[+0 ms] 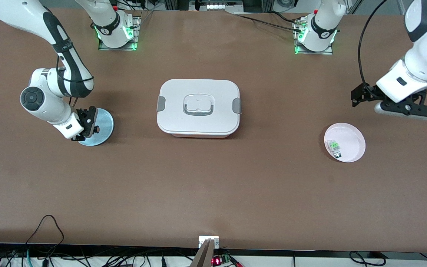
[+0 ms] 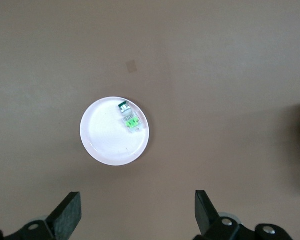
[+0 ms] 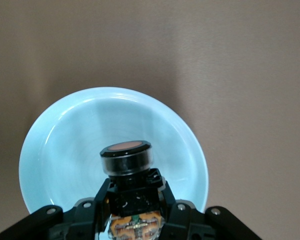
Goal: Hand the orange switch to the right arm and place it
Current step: 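Lower the switch onto the blue plate with the right gripper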
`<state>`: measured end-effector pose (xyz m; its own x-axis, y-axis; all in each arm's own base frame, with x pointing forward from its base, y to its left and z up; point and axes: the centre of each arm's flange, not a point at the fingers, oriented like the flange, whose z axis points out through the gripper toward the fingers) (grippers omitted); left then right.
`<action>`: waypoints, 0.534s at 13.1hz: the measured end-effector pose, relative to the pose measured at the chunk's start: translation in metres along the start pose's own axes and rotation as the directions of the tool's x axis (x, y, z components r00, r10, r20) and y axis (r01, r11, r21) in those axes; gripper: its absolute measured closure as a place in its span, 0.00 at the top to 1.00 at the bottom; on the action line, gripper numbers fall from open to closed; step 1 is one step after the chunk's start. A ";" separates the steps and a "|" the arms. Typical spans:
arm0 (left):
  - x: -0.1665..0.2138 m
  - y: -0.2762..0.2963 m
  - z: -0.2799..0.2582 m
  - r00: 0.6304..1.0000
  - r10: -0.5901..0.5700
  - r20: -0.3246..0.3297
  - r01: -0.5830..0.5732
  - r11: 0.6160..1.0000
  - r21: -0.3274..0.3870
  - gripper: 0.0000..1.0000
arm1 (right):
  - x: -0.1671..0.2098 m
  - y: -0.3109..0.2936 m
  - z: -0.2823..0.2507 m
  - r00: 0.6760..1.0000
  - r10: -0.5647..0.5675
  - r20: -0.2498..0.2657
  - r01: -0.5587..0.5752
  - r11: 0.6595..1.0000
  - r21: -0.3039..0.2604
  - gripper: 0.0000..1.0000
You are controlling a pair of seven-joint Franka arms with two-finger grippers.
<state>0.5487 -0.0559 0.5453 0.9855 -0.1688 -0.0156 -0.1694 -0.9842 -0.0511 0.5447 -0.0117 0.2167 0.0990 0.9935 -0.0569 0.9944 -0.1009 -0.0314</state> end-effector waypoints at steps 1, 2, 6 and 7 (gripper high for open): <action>-0.004 0.006 -0.001 1.000 0.012 0.003 -0.012 1.000 0.017 1.00 | 0.000 -0.004 0.005 1.000 -0.003 -0.002 0.003 1.000 0.000 0.41; -0.006 0.010 -0.002 1.000 0.021 0.006 -0.021 0.999 0.028 1.00 | 0.000 -0.008 0.009 1.000 -0.003 -0.003 0.003 1.000 0.003 0.41; -0.007 0.013 -0.001 0.999 0.026 0.018 -0.027 0.999 0.032 1.00 | -0.008 -0.012 0.017 1.000 -0.010 -0.008 0.010 1.000 -0.008 0.41; -0.007 0.015 -0.001 0.999 0.028 0.018 -0.029 0.999 0.032 1.00 | -0.009 -0.011 0.017 1.000 -0.011 -0.008 0.011 1.000 -0.009 0.41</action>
<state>0.5391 -0.0691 0.5459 0.9801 -0.1956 -0.0346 -0.1978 -0.9767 -0.0830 0.5317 -0.0207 0.2005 0.0880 0.9950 -0.0483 0.9957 -0.0891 -0.0232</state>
